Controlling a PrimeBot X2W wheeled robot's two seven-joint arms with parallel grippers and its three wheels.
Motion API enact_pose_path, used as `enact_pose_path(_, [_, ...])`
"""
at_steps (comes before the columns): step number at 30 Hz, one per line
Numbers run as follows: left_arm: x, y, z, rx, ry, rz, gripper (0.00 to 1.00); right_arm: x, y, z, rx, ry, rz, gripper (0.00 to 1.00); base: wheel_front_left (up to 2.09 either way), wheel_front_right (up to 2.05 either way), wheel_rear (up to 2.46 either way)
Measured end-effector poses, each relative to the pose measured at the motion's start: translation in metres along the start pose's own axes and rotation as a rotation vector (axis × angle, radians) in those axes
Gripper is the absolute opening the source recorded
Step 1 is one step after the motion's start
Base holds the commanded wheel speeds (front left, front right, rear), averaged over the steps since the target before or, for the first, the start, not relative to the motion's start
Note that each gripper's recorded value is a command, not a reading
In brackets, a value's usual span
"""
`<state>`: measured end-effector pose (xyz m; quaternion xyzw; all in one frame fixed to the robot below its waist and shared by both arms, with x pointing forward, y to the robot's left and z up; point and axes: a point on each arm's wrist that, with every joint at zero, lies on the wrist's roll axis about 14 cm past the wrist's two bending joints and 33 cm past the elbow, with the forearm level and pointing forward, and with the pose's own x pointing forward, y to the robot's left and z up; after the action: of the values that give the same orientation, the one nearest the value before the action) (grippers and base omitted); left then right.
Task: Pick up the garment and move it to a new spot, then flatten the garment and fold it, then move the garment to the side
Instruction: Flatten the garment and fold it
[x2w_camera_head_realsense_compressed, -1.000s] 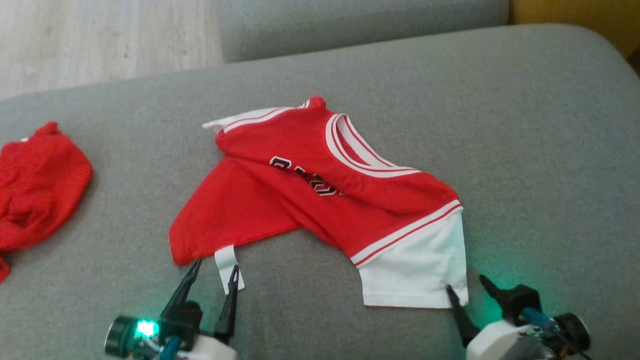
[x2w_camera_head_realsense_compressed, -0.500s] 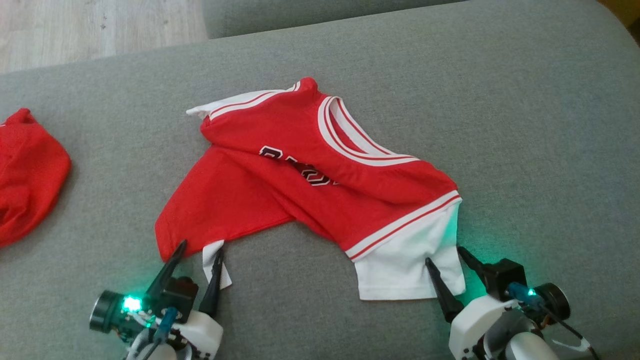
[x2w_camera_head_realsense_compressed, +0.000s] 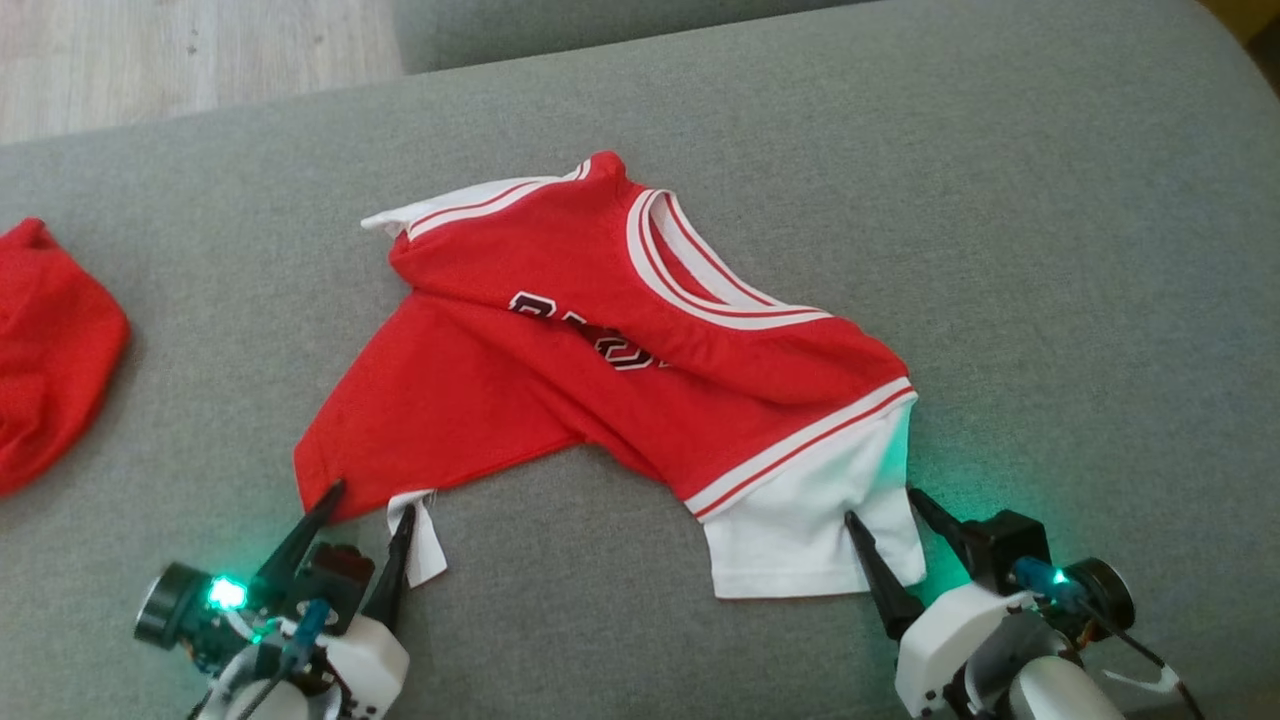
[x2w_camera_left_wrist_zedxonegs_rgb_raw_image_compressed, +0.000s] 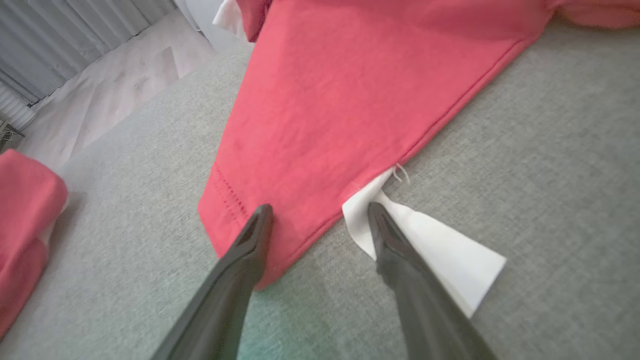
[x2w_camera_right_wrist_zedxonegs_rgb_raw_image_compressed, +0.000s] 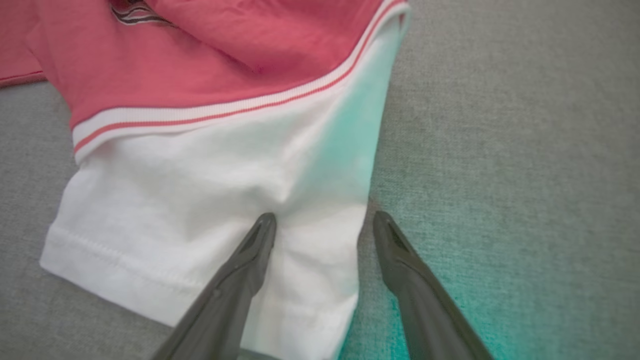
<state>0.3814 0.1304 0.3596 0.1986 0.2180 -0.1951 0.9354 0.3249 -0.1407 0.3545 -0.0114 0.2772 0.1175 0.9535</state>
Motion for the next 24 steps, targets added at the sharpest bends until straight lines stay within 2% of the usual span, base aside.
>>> enact_pose_path(6, [0.003,-0.004,-0.004,0.002,0.048,-0.046,1.00,0.007,0.005,-0.001,0.002,0.021,0.030,1.00,0.00,0.00,0.00])
enact_pose_path(7, [0.004,-0.006,-0.005,0.001,0.056,-0.057,0.96,0.010,0.006,0.001,0.000,0.024,0.040,1.00,0.00,0.00,0.00])
enact_pose_path(8, [0.006,-0.007,-0.004,0.003,0.060,-0.063,0.88,0.012,0.008,0.003,-0.001,0.026,0.050,1.00,0.00,0.00,0.00])
enact_pose_path(9, [0.007,-0.009,-0.004,0.001,0.063,-0.074,0.55,0.014,0.008,0.005,0.003,0.029,0.056,0.71,0.00,0.00,0.00])
enact_pose_path(10, [0.007,-0.009,-0.004,0.001,0.063,-0.074,0.44,0.014,0.008,0.005,0.003,0.029,0.056,0.41,0.00,0.00,0.00])
enact_pose_path(11, [0.009,-0.010,-0.003,0.001,0.066,-0.085,0.31,0.016,0.008,0.007,0.008,0.027,0.060,0.15,0.00,0.00,0.00])
enact_pose_path(12, [0.011,-0.011,-0.002,0.001,0.068,-0.091,0.18,0.018,0.011,0.011,0.018,0.022,0.073,0.00,0.00,0.00,0.00])
enact_pose_path(13, [0.011,-0.011,-0.002,0.001,0.068,-0.091,0.18,0.018,0.011,0.011,0.018,0.022,0.073,0.00,0.00,0.00,0.00])
enact_pose_path(14, [0.012,-0.011,-0.001,0.002,0.066,-0.092,0.00,0.018,0.012,0.013,0.032,0.015,0.079,0.00,0.00,0.00,0.00])
enact_pose_path(19, [0.013,-0.012,0.003,-0.007,0.061,-0.092,0.00,0.015,0.020,0.028,0.124,-0.036,0.109,0.00,0.00,0.00,0.00])
enact_pose_path(24, [0.011,-0.011,0.006,-0.025,0.058,-0.087,0.00,0.004,0.013,0.079,0.216,-0.201,0.123,0.00,0.00,0.00,0.00])
